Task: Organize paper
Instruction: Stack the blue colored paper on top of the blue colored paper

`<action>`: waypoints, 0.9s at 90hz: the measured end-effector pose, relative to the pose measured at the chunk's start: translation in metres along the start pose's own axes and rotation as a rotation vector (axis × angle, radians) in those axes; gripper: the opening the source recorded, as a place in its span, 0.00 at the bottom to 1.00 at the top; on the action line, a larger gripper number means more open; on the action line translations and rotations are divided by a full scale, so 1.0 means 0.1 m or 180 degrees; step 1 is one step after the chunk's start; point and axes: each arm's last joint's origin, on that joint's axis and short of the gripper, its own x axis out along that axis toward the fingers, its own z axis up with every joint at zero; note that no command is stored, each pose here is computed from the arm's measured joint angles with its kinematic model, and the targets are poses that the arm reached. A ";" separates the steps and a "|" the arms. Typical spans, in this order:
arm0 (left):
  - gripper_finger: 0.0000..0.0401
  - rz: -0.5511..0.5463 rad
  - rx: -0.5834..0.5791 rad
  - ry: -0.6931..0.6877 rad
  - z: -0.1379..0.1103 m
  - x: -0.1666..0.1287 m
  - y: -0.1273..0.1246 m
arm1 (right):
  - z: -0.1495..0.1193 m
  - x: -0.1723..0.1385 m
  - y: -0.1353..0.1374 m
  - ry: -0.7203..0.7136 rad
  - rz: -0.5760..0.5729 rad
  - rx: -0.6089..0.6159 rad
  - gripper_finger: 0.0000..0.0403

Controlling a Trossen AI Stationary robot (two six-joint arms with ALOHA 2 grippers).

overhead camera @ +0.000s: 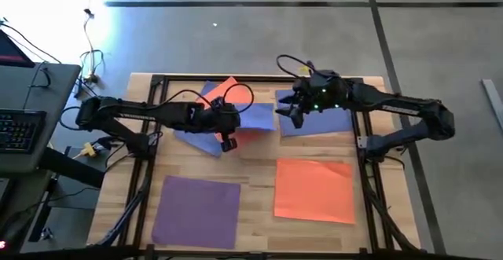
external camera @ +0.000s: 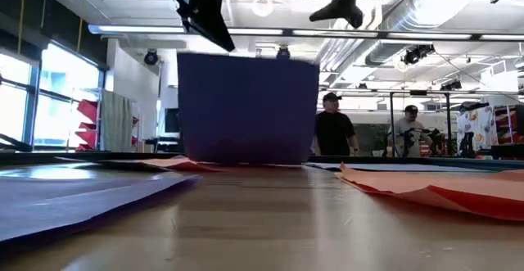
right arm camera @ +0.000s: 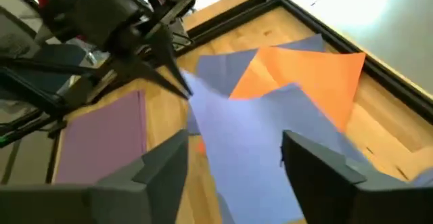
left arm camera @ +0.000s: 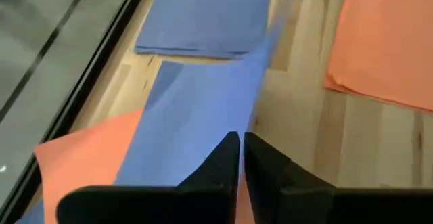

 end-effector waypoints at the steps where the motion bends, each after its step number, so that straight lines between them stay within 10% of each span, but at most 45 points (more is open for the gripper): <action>1: 0.00 0.0000 -0.0002 0.0004 0.00 0.00 0.00 | -0.01 0.00 0.00 0.0021 0.0004 -0.0003 0.59; 41: 0.00 -0.0088 -0.0455 0.0438 -0.13 0.05 0.12 | -1.12 1.08 0.05 0.0872 0.0041 -0.0564 0.62; 81: 0.00 -0.0213 -0.0552 0.0924 -0.26 0.02 0.13 | -1.59 1.95 -0.26 0.1525 -0.0110 -0.1429 0.71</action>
